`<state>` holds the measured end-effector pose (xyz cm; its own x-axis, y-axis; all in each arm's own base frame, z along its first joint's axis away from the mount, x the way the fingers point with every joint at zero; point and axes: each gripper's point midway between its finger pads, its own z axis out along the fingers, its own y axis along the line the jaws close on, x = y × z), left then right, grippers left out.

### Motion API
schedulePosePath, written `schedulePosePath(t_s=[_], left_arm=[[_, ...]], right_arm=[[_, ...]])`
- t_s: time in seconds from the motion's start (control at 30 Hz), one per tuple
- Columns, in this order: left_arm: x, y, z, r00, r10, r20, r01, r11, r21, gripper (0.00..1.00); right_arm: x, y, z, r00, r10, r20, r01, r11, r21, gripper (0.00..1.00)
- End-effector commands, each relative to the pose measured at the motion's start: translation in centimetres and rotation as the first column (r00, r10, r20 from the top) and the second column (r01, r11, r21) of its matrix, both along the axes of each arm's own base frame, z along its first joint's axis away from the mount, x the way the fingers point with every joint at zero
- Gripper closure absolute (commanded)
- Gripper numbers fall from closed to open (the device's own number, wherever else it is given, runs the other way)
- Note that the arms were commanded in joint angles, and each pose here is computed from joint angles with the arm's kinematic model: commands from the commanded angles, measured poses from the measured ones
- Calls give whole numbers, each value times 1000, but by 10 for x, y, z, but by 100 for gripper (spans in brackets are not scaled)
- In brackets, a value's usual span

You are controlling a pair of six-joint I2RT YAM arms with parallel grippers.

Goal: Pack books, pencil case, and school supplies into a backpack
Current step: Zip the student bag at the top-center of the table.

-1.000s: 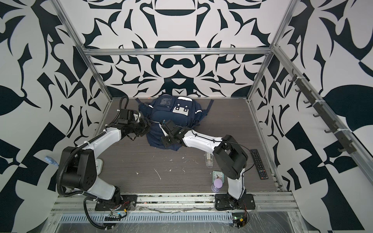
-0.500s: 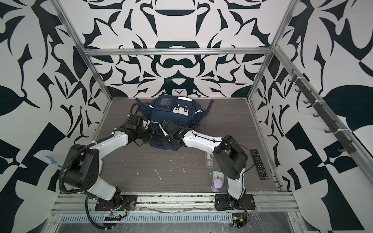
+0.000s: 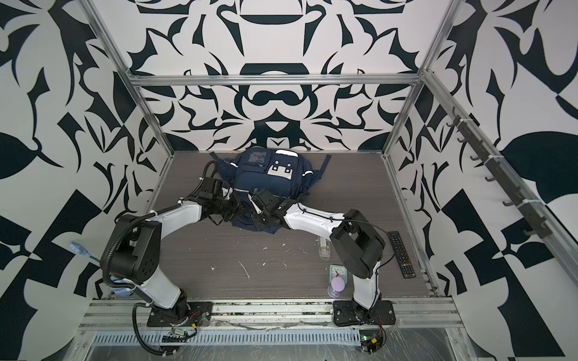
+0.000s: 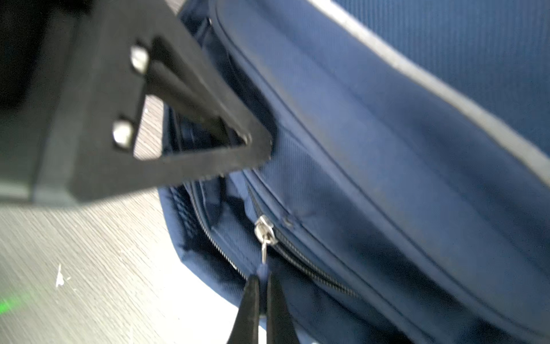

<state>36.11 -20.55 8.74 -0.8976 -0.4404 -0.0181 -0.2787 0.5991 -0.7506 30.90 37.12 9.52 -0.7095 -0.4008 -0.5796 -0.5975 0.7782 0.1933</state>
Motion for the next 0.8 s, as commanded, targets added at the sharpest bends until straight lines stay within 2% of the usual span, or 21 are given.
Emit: schedulePosePath(t_s=[0.0, 0.13, 0.43, 0.77], left_arm=[[22, 16, 0, 998, 40, 51, -41, 999, 27, 94], [25, 29, 1, 996, 64, 55, -65, 998, 27, 100], [29, 61, 9, 990, 121, 78, -124, 991, 41, 100], [34, 67, 16, 986, 135, 94, -140, 989, 40, 100]], right_arm=[[-8, -11, 29, 998, 9, 56, -9, 1000, 10, 100], [-2, -39, 27, 998, -36, 57, 36, 999, -8, 100], [38, -115, 34, 977, -207, 51, 207, 978, 18, 100], [64, -128, 35, 967, -253, 37, 252, 967, 19, 100]])
